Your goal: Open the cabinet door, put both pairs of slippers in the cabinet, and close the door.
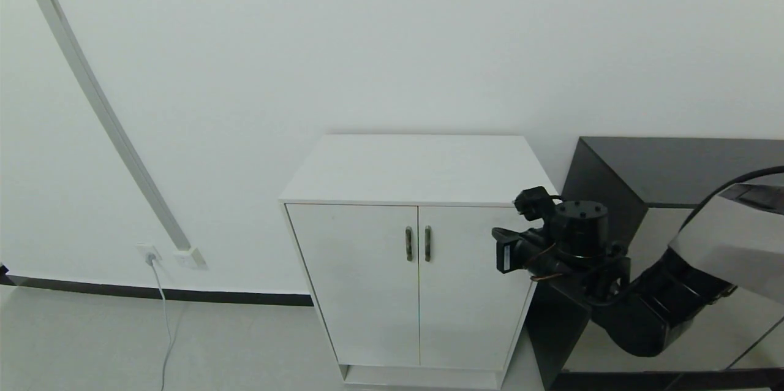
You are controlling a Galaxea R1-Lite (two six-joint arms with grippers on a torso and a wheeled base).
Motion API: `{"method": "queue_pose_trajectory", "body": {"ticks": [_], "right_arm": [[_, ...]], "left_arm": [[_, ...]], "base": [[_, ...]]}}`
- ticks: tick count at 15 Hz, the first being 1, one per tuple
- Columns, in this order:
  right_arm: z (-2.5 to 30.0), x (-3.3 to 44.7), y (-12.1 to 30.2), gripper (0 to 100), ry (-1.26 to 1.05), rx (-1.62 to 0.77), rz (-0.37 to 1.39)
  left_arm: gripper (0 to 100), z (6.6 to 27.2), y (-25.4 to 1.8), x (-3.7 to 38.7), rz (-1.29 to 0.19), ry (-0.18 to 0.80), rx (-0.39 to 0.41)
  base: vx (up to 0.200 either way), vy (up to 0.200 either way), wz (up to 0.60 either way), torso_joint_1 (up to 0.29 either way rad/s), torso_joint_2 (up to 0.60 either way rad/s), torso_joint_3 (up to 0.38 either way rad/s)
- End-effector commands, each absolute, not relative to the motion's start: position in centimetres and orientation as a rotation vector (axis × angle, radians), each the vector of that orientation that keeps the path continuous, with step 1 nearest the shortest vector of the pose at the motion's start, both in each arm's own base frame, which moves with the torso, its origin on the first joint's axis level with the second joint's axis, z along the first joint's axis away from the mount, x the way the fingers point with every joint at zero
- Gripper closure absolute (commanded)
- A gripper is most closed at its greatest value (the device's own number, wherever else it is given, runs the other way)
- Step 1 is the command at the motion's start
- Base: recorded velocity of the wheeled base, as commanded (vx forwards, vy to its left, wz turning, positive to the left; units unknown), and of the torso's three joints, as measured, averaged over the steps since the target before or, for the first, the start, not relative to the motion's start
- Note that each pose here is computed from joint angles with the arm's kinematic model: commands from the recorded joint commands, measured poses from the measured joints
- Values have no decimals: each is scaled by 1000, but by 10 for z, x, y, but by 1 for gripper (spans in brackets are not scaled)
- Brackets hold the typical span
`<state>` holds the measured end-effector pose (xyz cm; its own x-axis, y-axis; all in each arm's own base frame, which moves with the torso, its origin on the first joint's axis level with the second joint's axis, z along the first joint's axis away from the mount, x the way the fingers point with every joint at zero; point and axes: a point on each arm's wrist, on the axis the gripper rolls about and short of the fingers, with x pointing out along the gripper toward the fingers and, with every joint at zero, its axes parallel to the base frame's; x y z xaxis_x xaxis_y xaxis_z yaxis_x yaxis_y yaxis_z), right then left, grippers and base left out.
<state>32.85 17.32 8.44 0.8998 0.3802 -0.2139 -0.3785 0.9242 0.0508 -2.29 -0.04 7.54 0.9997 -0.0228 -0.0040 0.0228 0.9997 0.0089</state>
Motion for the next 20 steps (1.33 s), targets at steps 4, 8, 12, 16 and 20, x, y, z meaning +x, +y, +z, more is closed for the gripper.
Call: {"method": "queue_pose_trajectory", "body": {"ticks": [4,8,12,16,20], "right_arm": [[116,292,101,100,188,24,199],[124,258,36,100,198,29,10],[128,217,-12,100,197,20,-112],[127,173,-19,100,192,2,-108],[119,143,-14,100,204,-3,-84]], "left_arm": [[100,75,0,-23,-23,6,9],[100,75,0,-23,-23,4,9],[100,75,0,-23,-23,4,11],[100,75,0,-23,-23,4,9],[100,75,0,-23,-23,4,9]], "base": [[0,0,0,0,0,0],[0,0,0,0,0,0],[0,0,0,0,0,0],[0,0,0,0,0,0],[0,0,0,0,0,0]]}}
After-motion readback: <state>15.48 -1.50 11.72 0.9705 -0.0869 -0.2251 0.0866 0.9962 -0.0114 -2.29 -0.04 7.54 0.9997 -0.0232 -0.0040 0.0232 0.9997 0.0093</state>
